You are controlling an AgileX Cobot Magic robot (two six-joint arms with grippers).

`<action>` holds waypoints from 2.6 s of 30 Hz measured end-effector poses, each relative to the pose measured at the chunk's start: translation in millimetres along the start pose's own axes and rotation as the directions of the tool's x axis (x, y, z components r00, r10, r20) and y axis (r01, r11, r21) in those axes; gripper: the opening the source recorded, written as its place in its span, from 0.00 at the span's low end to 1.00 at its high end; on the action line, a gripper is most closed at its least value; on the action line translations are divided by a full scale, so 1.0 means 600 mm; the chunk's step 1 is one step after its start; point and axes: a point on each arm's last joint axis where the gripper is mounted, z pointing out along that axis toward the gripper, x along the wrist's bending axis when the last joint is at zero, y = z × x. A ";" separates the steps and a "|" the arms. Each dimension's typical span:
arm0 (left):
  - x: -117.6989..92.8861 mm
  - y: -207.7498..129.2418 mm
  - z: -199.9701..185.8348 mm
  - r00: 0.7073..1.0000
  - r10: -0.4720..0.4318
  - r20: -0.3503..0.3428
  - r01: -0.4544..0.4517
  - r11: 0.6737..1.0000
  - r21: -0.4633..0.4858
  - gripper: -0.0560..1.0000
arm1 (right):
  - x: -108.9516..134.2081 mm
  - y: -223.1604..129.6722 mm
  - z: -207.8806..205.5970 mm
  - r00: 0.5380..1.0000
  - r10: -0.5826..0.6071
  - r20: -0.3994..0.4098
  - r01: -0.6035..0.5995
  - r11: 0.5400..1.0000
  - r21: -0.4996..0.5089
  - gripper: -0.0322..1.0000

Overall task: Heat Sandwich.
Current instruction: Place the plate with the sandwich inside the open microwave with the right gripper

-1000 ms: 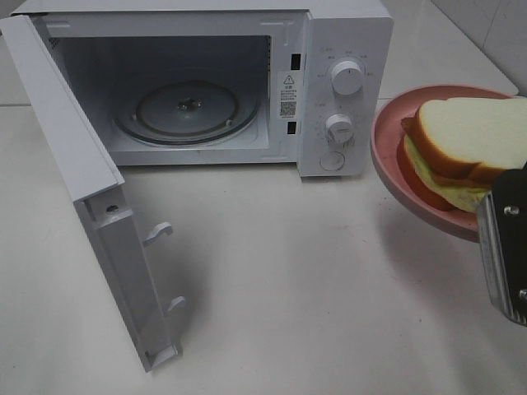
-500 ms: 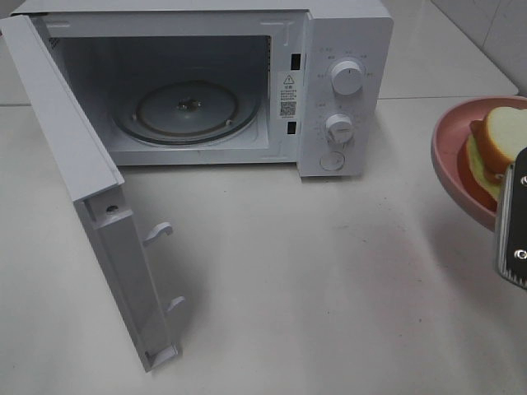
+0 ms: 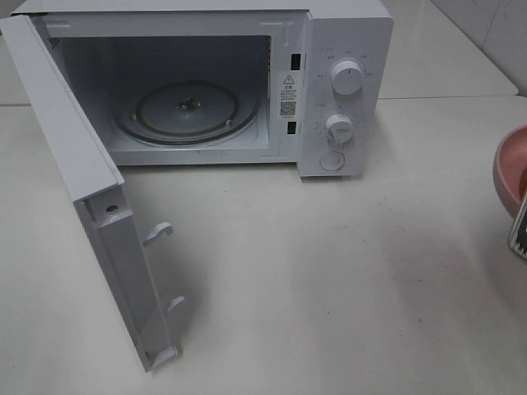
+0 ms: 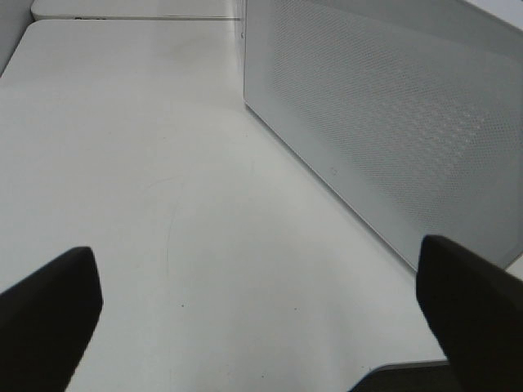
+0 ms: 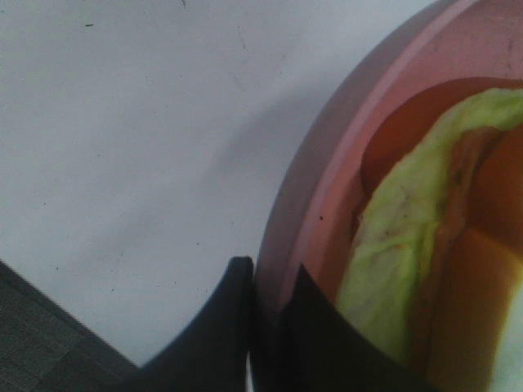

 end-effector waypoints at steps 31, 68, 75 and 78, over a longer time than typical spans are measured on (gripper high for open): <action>0.000 0.000 0.000 1.000 0.000 0.000 0.000 1.000 0.000 0.97 | 0.002 0.032 0.058 0.905 0.404 0.131 -0.423 0.889 0.177 0.09; 0.000 0.000 0.000 1.000 0.000 0.000 0.000 1.000 0.000 0.97 | 0.015 0.105 0.206 0.898 0.428 0.105 -0.440 0.868 0.228 0.09; 0.000 0.000 0.000 1.000 0.000 0.000 0.000 1.000 0.000 0.97 | 0.013 0.105 0.233 0.905 0.410 0.116 -0.426 0.873 0.237 0.09; 0.000 0.000 0.000 1.000 0.000 0.000 0.000 1.000 0.000 0.97 | 0.017 0.107 0.241 0.914 0.392 0.102 -0.405 0.884 0.234 0.09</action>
